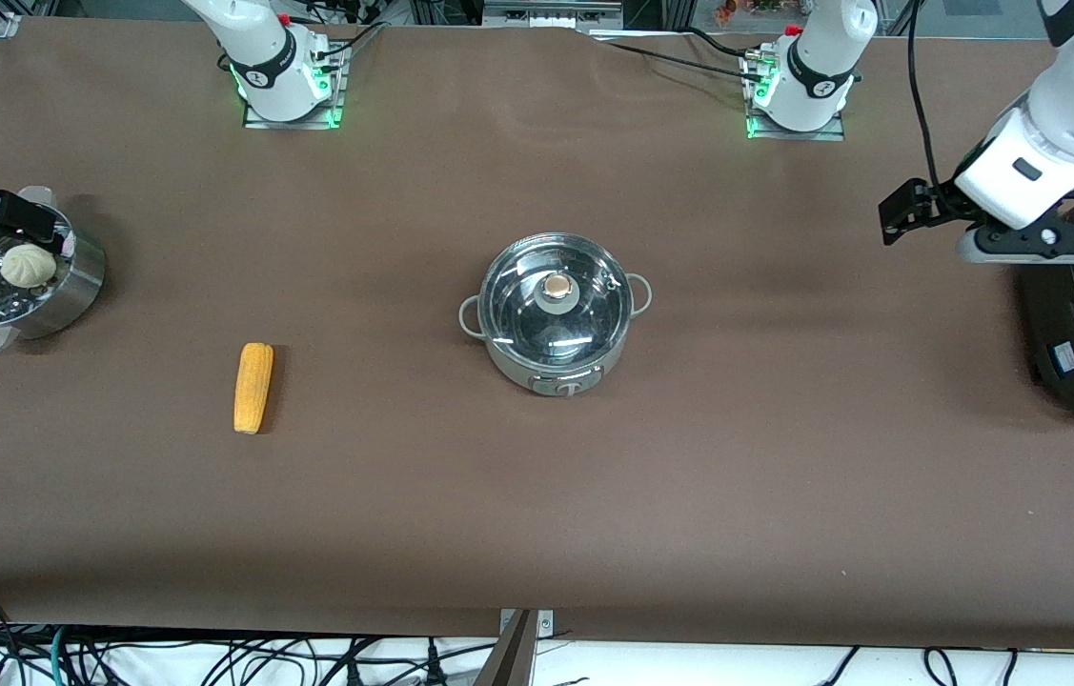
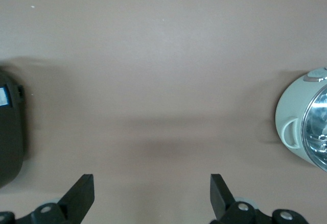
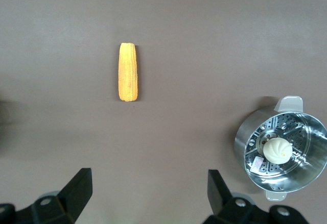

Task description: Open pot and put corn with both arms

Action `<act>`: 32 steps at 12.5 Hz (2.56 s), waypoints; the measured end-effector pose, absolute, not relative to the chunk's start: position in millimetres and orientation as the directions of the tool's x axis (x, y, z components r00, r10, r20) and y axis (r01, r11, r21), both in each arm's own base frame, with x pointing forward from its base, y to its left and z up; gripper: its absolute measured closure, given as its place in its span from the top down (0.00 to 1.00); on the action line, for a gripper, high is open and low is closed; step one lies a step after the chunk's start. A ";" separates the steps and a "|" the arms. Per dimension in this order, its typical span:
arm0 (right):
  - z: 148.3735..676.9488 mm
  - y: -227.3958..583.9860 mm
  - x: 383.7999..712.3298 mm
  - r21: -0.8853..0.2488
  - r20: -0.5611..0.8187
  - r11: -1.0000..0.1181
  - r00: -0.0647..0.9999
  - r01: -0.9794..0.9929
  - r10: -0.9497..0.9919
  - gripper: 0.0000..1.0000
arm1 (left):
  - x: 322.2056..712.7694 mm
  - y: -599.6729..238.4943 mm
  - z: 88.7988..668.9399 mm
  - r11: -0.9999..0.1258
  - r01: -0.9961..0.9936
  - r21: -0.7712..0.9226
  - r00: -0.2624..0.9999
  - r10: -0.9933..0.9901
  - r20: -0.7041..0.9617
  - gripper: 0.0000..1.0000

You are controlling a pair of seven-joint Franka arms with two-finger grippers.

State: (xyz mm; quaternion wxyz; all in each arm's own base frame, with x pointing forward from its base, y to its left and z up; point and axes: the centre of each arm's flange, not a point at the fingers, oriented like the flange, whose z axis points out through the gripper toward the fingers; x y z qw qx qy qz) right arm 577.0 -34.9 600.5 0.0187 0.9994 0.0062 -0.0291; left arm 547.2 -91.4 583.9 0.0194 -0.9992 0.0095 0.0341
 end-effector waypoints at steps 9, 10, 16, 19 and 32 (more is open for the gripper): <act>559.8 -37.7 591.1 0.036 -0.135 -0.999 0.991 0.012 0.007 1.00 | 531.4 -380.8 505.8 -0.995 -0.102 0.024 0.990 -0.104 -0.091 1.00; 528.8 -38.0 603.1 0.034 -0.173 -0.999 0.985 0.013 0.007 1.00 | 532.5 -411.8 479.7 -0.995 -0.095 0.039 0.992 -0.098 -0.078 1.00; 316.7 -15.8 674.5 -0.051 -0.167 -0.999 0.986 0.003 0.011 1.00 | 525.3 -477.1 356.4 -0.989 -0.148 0.024 0.978 -0.150 -0.143 1.00; 245.1 11.3 674.4 -0.044 -0.131 -0.998 0.991 0.036 0.042 1.00 | 530.9 -479.9 348.0 -0.989 -0.143 0.039 0.982 -0.147 -0.120 1.00; 181.1 33.8 659.6 -0.035 -0.156 -0.998 0.986 0.061 0.066 0.56 | 530.4 -475.8 384.9 -0.989 -0.143 0.026 0.981 -0.145 -0.126 0.50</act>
